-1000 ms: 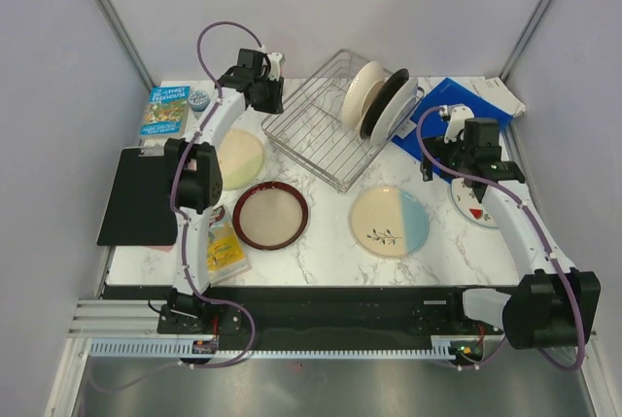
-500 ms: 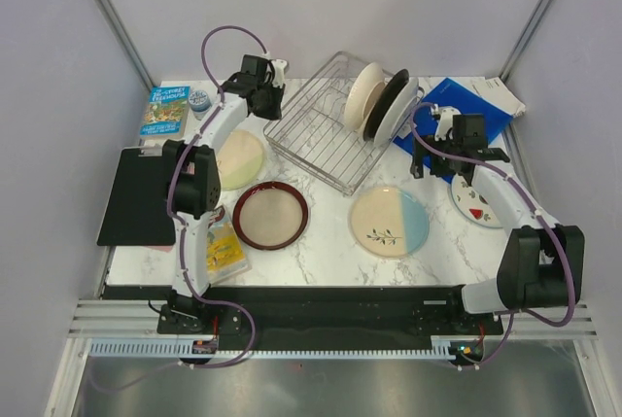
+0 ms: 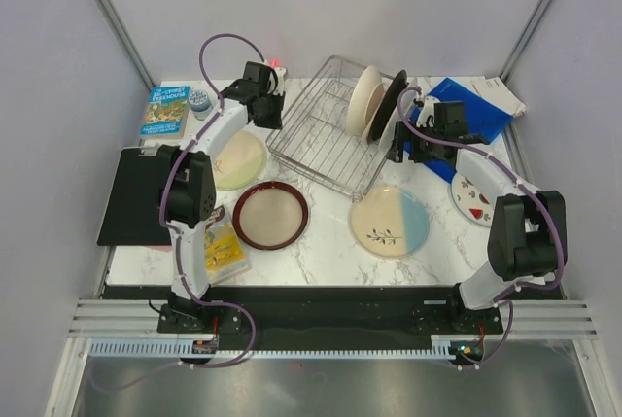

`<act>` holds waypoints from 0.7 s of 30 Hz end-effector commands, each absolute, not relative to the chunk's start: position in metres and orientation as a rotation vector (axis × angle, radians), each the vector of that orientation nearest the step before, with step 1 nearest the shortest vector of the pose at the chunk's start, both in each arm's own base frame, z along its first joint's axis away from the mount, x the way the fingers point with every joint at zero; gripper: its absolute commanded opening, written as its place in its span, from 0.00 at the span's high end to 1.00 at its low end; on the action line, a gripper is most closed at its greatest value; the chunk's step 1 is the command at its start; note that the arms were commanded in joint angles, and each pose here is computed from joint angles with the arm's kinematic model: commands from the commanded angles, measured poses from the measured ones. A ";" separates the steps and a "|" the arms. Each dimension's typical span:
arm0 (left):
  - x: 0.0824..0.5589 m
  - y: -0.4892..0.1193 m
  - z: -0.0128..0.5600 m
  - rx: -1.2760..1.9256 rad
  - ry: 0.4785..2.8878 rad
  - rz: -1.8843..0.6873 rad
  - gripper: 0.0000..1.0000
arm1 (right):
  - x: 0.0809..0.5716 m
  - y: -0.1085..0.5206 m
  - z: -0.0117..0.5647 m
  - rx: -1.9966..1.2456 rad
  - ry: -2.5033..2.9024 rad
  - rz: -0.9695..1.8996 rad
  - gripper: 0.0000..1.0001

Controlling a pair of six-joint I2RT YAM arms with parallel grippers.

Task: Load the plates into the dish rack

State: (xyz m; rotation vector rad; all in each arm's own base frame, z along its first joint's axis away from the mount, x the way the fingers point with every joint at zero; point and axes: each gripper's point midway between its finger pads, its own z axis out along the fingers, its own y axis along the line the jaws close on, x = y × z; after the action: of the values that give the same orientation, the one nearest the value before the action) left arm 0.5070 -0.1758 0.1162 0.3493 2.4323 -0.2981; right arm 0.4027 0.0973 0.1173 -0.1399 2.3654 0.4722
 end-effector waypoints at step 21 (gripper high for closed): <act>0.495 -0.157 0.162 0.109 2.392 -0.278 0.98 | 0.405 0.163 0.176 -0.064 2.200 0.671 0.26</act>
State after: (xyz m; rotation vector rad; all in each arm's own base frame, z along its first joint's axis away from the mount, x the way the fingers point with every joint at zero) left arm 0.4942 -0.1565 0.1156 0.2612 2.4771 -0.2376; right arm 0.4043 0.1504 0.1407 -0.0507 2.3007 0.5731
